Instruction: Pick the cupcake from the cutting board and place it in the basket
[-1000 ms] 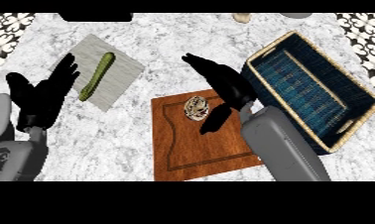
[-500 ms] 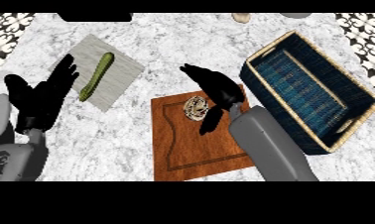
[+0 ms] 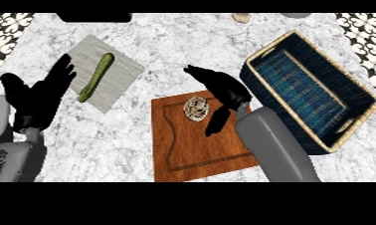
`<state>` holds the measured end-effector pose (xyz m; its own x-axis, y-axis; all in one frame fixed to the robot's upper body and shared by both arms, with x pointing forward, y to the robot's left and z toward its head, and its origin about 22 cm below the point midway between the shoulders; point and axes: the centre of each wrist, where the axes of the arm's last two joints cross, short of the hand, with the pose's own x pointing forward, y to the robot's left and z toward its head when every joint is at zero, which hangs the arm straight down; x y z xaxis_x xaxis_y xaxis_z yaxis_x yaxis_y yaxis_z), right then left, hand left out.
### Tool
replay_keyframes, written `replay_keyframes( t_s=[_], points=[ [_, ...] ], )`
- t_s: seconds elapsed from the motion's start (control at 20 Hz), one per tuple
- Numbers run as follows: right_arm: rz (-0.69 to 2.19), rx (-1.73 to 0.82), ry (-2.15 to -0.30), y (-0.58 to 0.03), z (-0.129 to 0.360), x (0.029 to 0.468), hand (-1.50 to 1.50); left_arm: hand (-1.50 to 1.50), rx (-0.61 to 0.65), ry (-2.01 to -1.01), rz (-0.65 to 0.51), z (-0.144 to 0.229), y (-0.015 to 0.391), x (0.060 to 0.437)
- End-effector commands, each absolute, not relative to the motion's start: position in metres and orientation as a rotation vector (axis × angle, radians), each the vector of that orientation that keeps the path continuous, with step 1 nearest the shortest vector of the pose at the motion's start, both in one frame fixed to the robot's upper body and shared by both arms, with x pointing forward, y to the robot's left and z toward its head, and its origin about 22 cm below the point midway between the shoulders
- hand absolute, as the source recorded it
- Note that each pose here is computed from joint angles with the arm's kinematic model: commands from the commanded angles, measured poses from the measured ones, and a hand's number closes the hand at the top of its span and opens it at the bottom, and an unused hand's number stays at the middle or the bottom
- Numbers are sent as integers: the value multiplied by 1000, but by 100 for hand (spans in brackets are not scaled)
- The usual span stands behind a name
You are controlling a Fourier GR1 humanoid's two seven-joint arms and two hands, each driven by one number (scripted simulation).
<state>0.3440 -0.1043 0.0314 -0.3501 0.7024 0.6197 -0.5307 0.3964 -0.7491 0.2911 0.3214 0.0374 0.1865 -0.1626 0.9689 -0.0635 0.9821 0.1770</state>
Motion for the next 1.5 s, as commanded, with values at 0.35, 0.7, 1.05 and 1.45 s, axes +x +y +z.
replay_keyframes(
  t_s=[0.35,0.7,1.05,1.45],
  points=[
    [1324,-149,-1468,-93,20,330,-150,0,194,-1386,-80,38,317,283],
    [1354,-225,-1417,-102,-5,341,-150,0,177,-1393,-91,32,301,311],
    [1531,-277,-1402,-77,-14,319,150,0,188,-1388,-75,48,319,292],
    [1537,-270,-1394,-67,-31,316,150,0,192,-1382,-85,42,305,292]
  ],
)
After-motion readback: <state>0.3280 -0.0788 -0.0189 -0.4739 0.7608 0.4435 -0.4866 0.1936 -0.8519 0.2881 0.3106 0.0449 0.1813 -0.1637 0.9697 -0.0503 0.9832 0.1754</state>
